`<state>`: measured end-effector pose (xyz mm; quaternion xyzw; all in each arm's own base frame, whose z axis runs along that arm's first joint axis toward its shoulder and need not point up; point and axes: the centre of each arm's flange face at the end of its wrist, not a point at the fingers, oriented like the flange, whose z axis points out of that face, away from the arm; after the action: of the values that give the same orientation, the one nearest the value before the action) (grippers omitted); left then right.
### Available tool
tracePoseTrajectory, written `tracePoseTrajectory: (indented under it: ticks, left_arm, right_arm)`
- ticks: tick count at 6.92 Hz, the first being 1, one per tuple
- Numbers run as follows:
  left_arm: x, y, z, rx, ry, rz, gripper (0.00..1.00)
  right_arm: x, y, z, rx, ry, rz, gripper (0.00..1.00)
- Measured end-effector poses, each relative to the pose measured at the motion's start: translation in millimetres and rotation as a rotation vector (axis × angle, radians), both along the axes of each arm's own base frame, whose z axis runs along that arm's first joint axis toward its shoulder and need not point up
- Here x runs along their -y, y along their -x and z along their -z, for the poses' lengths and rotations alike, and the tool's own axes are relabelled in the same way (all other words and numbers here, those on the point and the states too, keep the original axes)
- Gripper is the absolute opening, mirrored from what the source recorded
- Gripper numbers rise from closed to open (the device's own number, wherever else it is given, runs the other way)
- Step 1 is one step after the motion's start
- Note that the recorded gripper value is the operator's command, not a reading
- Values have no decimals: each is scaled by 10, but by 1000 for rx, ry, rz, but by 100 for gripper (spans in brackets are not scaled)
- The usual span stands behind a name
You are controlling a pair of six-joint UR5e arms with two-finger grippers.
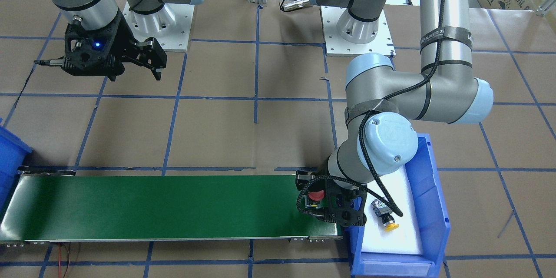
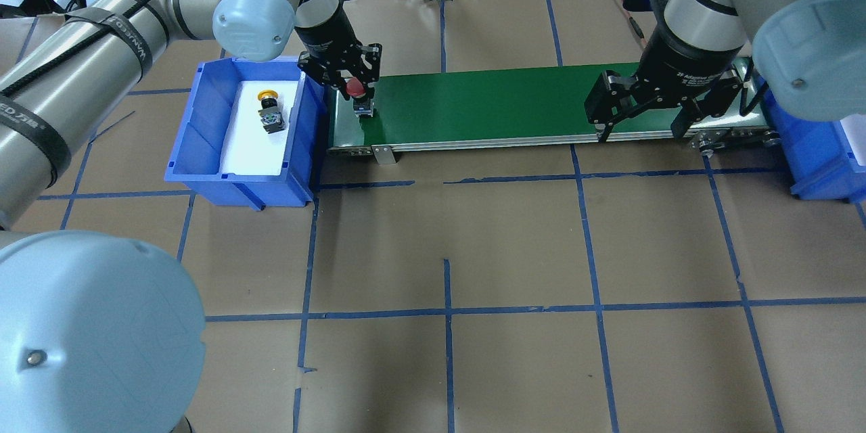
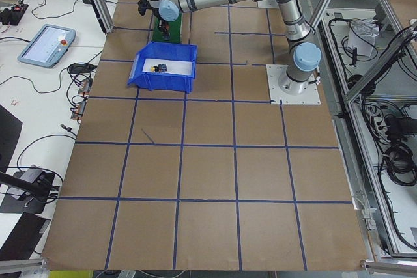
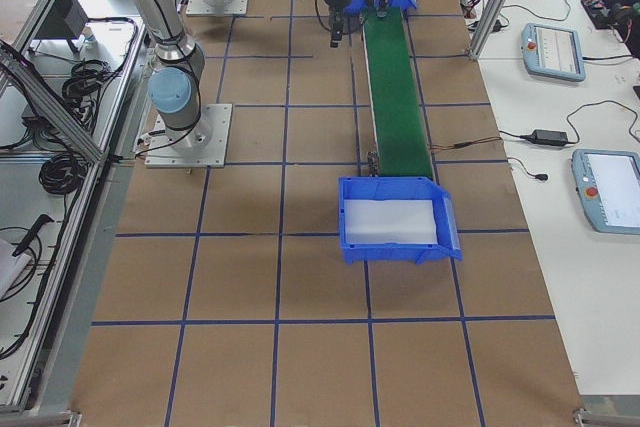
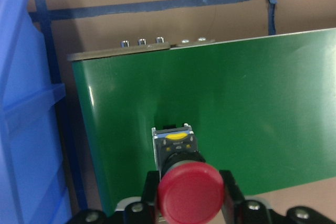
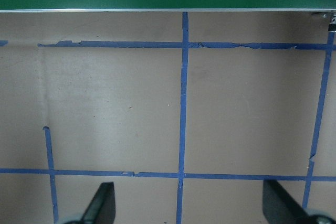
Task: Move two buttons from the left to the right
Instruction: 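Lift the red button and carry it onto the green conveyor, then release the red button on the belt and return the left gripper to the bin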
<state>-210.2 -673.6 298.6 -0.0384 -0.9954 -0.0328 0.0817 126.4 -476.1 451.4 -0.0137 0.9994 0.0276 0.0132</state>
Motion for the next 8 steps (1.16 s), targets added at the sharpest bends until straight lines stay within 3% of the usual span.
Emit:
tracePoseTrajectory:
  ticks: [5,8]
  left_arm:
    - [-36,-116,-357,25,64,-23,100]
    - [43,-967,-419,89,15,-136,100]
  right_arm:
    - [7,7,5,0,0,-1,100]
    - [7,7,5,0,0,-1,100]
